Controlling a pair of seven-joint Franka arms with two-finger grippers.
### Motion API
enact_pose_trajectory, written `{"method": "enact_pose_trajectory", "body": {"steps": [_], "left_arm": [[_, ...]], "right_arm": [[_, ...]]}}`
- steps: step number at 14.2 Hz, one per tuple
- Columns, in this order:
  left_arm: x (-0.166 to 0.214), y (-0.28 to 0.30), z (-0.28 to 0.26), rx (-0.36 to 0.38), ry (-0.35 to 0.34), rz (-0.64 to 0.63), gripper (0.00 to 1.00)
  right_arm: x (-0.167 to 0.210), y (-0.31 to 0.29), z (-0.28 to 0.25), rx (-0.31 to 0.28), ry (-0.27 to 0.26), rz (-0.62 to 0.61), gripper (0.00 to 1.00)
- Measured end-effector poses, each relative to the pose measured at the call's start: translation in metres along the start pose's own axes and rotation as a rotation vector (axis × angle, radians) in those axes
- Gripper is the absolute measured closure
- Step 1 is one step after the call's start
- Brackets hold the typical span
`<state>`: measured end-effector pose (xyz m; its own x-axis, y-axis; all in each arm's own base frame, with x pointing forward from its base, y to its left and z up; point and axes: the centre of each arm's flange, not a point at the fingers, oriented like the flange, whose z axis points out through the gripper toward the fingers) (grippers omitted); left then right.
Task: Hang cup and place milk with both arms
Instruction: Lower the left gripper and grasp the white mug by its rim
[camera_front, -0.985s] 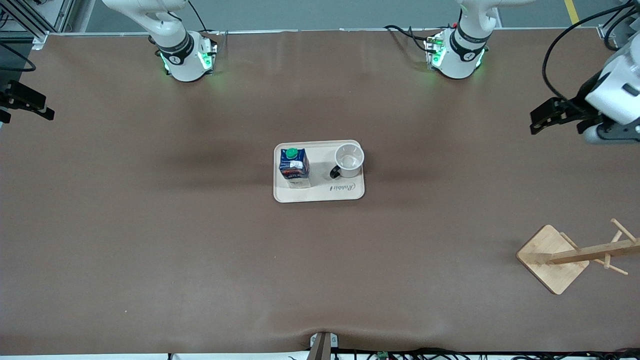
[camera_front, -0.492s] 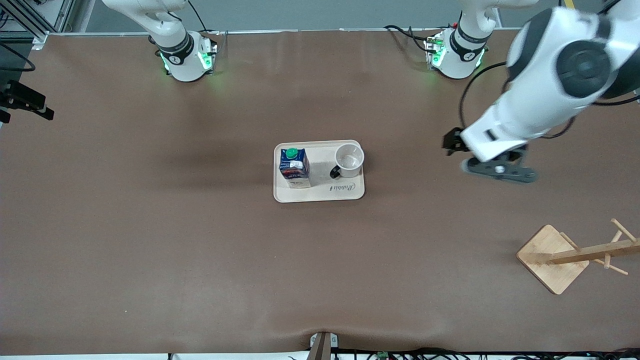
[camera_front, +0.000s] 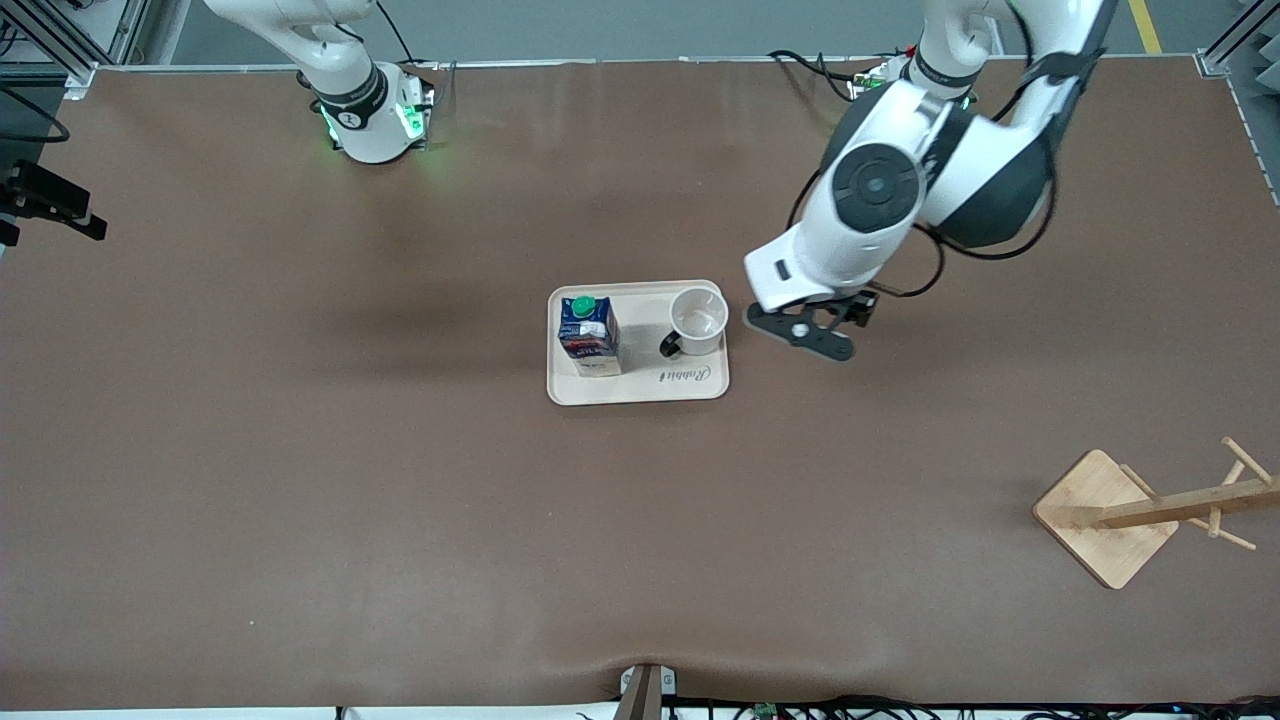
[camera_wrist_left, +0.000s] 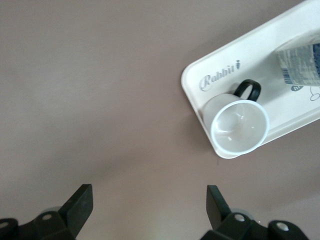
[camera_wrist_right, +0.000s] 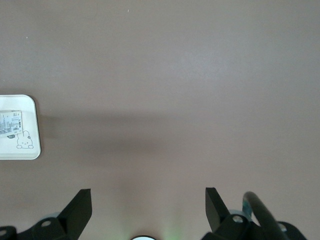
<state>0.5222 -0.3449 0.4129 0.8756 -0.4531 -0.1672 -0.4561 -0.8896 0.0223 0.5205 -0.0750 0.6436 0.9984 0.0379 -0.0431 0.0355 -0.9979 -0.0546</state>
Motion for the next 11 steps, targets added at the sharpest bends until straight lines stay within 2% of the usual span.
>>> {"method": "enact_pose_trajectory", "body": {"steps": [6, 11], "left_arm": [[0.034, 0.051, 0.092, 0.029, 0.007, 0.164, 0.00], [0.042, 0.063, 0.158, 0.028, -0.059, 0.199, 0.00]], "right_arm": [[0.004, 0.000, 0.001, -0.002, 0.000, -0.002, 0.00], [0.007, 0.001, 0.005, -0.001, -0.009, -0.003, 0.00]]}}
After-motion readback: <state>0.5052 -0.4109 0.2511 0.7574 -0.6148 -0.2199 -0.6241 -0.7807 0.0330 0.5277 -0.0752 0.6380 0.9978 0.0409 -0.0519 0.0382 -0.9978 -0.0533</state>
